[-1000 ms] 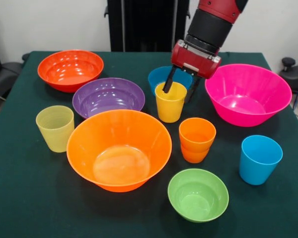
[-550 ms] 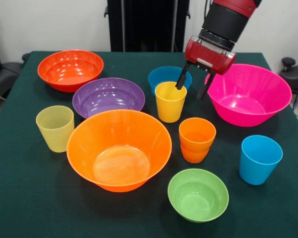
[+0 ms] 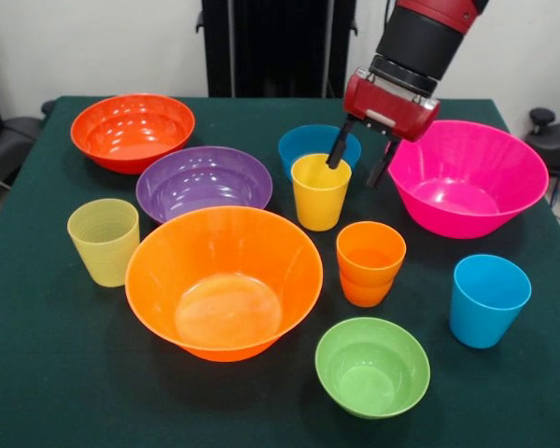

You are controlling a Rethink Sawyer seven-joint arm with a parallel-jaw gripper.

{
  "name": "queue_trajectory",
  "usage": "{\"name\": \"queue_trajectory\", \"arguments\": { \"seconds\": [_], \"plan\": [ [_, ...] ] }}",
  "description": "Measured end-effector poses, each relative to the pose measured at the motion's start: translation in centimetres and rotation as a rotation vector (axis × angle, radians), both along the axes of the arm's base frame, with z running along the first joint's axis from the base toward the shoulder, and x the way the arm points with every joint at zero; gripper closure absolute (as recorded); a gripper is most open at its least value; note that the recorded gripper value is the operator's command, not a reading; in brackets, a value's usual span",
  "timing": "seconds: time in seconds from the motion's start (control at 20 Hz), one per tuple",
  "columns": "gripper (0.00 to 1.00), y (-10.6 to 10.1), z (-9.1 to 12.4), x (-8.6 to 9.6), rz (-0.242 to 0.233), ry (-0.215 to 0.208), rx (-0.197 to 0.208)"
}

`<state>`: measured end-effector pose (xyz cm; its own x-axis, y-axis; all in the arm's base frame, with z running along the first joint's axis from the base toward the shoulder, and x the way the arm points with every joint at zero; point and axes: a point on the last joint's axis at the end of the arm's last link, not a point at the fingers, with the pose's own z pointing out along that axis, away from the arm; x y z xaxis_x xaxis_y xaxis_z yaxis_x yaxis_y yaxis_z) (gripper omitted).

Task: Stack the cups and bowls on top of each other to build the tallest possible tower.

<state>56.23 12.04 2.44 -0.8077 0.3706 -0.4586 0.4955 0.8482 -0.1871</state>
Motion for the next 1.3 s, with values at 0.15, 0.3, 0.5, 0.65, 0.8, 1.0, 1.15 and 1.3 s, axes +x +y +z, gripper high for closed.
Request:
{"name": "queue_trajectory", "arguments": {
  "seconds": [0.15, 0.3, 0.5, 0.65, 0.8, 1.0, 1.15, 1.3],
  "plan": [
    [0.00, -0.1, 0.0, 0.0, -0.002, 0.000, 0.000],
    [0.00, -0.4, -0.2, 0.0, -0.007, 0.004, -0.002],
    [0.00, -2.0, -1.3, -0.3, -0.030, 0.021, -0.009],
    [0.00, -2.9, -1.9, -0.4, -0.041, 0.027, -0.015],
    [0.00, -4.1, -2.9, -0.5, -0.051, 0.028, -0.027],
    [0.00, -4.9, -3.9, -0.6, -0.052, 0.027, -0.039],
    [0.00, -5.1, -4.6, -0.8, -0.046, 0.027, -0.048],
    [0.00, -5.1, -4.9, -1.0, -0.045, 0.031, -0.051]
  ]
}}
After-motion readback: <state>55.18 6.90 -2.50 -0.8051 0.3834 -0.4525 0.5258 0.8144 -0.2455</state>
